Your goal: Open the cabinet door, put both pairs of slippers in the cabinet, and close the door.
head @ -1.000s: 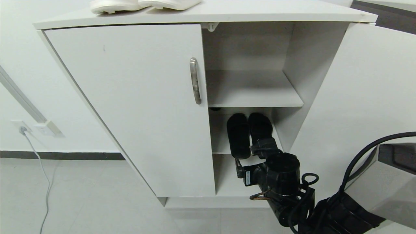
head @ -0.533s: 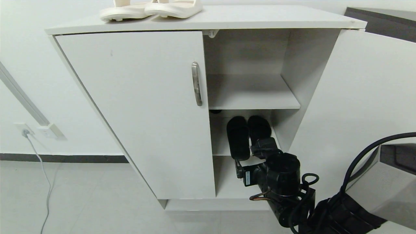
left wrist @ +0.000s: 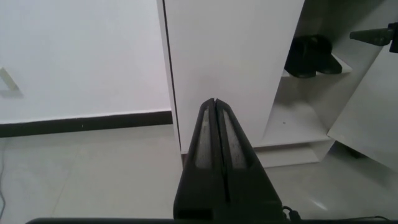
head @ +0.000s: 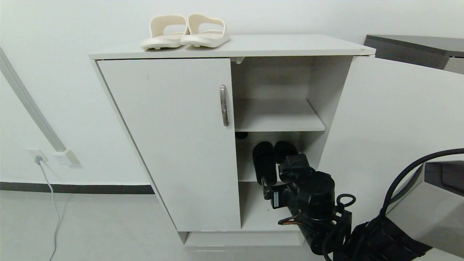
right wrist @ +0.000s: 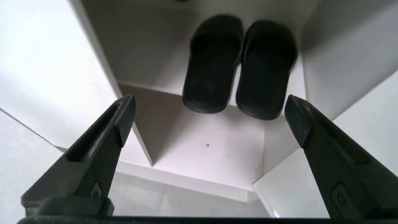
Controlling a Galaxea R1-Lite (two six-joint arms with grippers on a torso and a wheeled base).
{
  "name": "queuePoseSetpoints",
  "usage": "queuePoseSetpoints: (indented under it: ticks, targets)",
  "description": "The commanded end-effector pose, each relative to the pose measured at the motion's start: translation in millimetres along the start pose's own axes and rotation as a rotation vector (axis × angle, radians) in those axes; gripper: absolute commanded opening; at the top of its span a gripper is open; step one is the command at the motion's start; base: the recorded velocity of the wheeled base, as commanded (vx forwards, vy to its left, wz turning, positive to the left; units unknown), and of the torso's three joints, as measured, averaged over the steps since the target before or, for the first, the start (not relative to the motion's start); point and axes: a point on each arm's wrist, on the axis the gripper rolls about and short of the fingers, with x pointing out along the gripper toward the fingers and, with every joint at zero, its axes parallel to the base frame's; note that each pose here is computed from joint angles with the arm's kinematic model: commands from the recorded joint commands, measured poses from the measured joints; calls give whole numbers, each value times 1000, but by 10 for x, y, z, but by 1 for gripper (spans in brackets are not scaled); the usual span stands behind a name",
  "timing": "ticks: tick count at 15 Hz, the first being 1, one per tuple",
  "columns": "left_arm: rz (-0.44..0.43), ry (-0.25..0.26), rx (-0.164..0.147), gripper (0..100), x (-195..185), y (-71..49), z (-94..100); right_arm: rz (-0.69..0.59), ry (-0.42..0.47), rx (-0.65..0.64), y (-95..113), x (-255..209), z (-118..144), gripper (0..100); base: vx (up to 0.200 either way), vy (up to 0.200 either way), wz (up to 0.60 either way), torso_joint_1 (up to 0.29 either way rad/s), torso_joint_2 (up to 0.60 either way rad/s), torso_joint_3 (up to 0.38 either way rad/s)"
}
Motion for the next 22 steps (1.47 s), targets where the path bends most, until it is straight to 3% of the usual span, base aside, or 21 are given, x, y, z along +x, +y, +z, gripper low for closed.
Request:
queuePoseSetpoints:
  ticks: [1, 8, 22]
  targets:
    - [0, 2, -1, 0, 1, 0, 0, 2, -2, 2, 7, -3, -9, 100, 0, 0, 0, 2, 7, 95]
    - [0, 2, -3, 0, 1, 0, 0, 3, -8, 1, 7, 0, -23, 100, 0, 0, 0, 0, 0, 7]
    - [0, 2, -3, 0, 1, 0, 0, 25, -5, -10, 59, -65, -48, 100, 0, 200, 0, 3, 3, 2]
